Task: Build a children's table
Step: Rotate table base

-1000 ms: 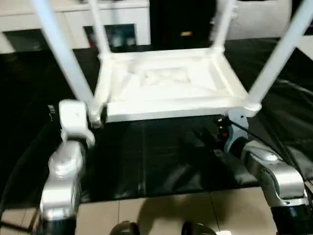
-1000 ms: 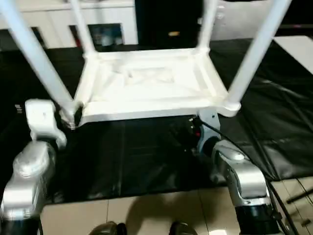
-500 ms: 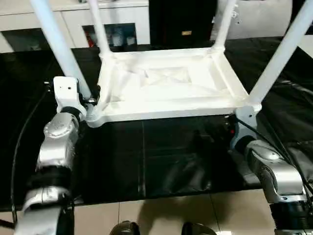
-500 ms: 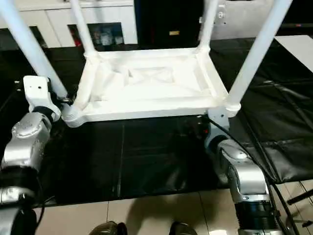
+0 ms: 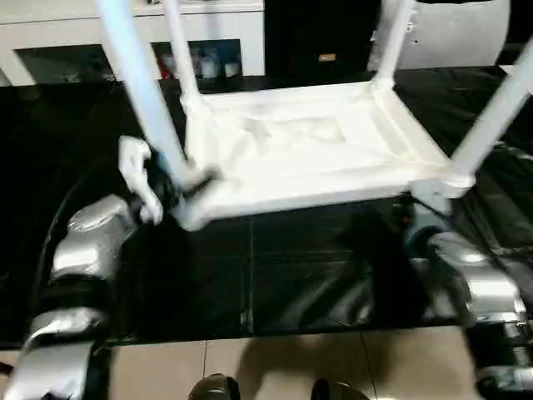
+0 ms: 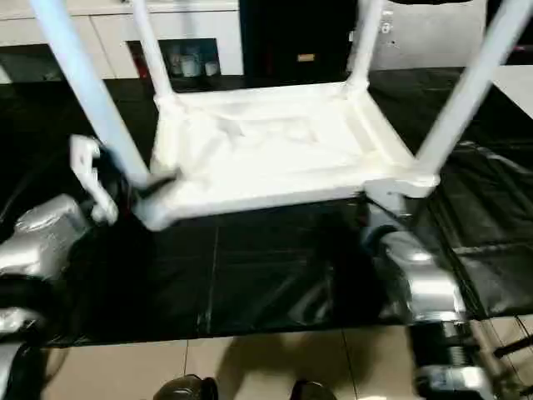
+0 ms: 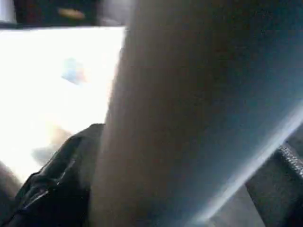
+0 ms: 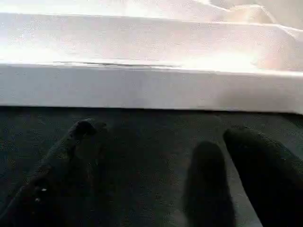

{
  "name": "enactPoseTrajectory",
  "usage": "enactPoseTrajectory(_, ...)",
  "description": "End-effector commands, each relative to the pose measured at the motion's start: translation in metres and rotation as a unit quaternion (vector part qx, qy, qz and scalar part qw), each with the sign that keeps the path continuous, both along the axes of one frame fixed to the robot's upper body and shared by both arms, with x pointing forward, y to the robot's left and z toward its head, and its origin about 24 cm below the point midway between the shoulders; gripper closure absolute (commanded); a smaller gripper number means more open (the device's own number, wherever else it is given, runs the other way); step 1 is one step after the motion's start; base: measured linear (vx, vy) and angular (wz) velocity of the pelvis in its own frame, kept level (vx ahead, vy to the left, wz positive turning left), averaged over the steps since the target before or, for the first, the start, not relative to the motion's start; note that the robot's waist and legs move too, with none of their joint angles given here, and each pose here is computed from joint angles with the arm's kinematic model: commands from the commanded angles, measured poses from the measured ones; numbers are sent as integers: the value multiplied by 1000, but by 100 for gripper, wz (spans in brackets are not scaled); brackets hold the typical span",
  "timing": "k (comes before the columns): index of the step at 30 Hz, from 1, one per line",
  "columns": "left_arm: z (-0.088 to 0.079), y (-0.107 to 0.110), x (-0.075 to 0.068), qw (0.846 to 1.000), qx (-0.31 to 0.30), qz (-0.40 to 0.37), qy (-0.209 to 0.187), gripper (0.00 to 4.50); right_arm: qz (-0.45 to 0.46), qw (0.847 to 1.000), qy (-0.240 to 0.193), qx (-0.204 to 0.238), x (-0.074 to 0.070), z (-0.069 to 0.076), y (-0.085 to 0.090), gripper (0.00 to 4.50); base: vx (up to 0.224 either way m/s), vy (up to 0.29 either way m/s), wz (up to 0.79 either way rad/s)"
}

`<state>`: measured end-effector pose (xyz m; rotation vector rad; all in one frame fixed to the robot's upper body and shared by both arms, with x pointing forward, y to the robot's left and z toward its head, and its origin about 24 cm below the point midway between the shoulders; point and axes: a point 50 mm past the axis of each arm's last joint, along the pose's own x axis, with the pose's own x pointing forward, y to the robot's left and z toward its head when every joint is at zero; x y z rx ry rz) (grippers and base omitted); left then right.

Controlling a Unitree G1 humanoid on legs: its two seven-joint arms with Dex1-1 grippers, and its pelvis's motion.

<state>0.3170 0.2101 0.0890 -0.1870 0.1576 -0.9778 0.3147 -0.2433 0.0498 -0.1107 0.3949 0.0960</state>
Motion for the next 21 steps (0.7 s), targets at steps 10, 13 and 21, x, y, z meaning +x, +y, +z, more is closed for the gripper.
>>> enactPoseTrajectory(10,28,-80,-44,969,-101,-226,6,8,39,999,-14,-12,16,4,-4,0,0,0,0)
enactPoseTrajectory(13,29,-90,-50,964,-102,-243,14,8,59,998,-20,-6,20,6,2,0,0,0,0)
enactPoseTrajectory(21,25,-121,-63,948,-101,-298,48,8,183,982,-33,16,28,7,53,0,0,0,0)
